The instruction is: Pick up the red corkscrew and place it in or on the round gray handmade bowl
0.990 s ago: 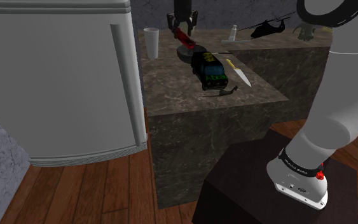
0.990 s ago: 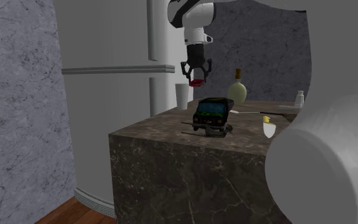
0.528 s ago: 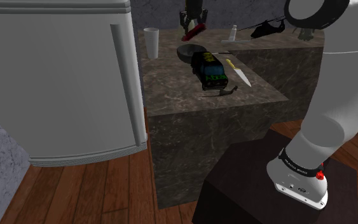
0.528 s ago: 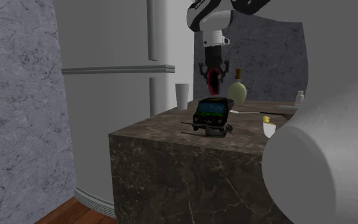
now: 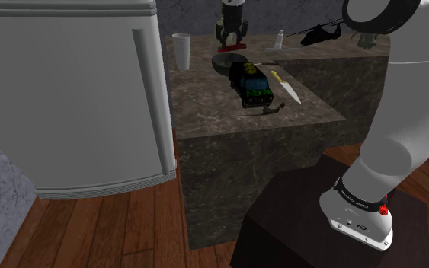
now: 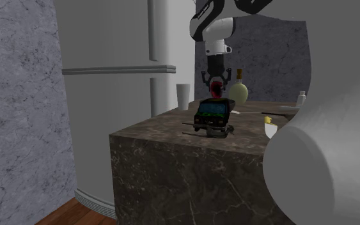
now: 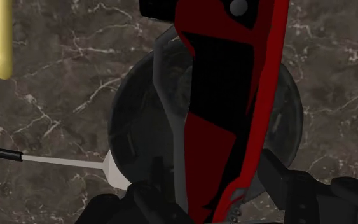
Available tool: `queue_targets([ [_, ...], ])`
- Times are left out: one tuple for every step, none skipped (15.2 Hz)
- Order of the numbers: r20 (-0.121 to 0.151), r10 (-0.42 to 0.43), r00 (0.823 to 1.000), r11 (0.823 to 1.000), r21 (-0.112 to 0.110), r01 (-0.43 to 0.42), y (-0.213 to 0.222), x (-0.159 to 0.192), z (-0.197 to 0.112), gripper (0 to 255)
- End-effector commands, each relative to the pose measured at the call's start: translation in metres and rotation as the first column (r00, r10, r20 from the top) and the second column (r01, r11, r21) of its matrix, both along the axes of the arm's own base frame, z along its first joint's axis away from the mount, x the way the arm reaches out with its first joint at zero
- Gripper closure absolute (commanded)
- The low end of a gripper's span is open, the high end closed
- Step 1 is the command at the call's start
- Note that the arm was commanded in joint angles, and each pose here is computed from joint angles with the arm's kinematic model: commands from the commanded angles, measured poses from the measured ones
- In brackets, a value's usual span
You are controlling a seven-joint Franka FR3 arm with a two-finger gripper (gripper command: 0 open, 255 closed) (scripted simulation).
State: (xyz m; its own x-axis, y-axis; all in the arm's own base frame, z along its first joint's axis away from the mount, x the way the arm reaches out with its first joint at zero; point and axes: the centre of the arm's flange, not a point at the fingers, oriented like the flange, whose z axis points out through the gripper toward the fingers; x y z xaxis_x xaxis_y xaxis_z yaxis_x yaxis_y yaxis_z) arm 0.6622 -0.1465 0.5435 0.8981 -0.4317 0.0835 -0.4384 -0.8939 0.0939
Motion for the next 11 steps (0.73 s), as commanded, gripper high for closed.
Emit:
queue_targets([
  [0.001,0.0,1.0,1.0,0.0,0.0,-0.001,0.0,-0.01,255],
  [0.001,0.0,1.0,1.0,0.0,0.0,-0.001,0.0,-0.016,255],
  [0.001,0.0,1.0,1.0,0.0,0.0,-0.001,0.0,-0.021,255],
  [0.001,0.0,1.0,1.0,0.0,0.0,-0.001,0.0,-0.026,255],
  [0.001,0.0,1.0,1.0,0.0,0.0,-0.001,0.0,-0.031,255],
  [0.001,0.0,1.0,1.0,0.0,0.0,-0.001,0.0,-0.039,255],
  [0.001,0.0,1.0,1.0,0.0,0.0,-0.001,0.0,-0.039,255],
  [0.001,0.0,1.0,1.0,0.0,0.0,-0.001,0.0,-0.039,255],
  [0.001,0.0,1.0,1.0,0.0,0.0,-0.001,0.0,-0.039,255],
  [0.001,0.0,1.0,1.0,0.0,0.0,-0.001,0.0,-0.039,255],
  [0.001,0.0,1.0,1.0,0.0,0.0,-0.001,0.0,-0.039,255],
])
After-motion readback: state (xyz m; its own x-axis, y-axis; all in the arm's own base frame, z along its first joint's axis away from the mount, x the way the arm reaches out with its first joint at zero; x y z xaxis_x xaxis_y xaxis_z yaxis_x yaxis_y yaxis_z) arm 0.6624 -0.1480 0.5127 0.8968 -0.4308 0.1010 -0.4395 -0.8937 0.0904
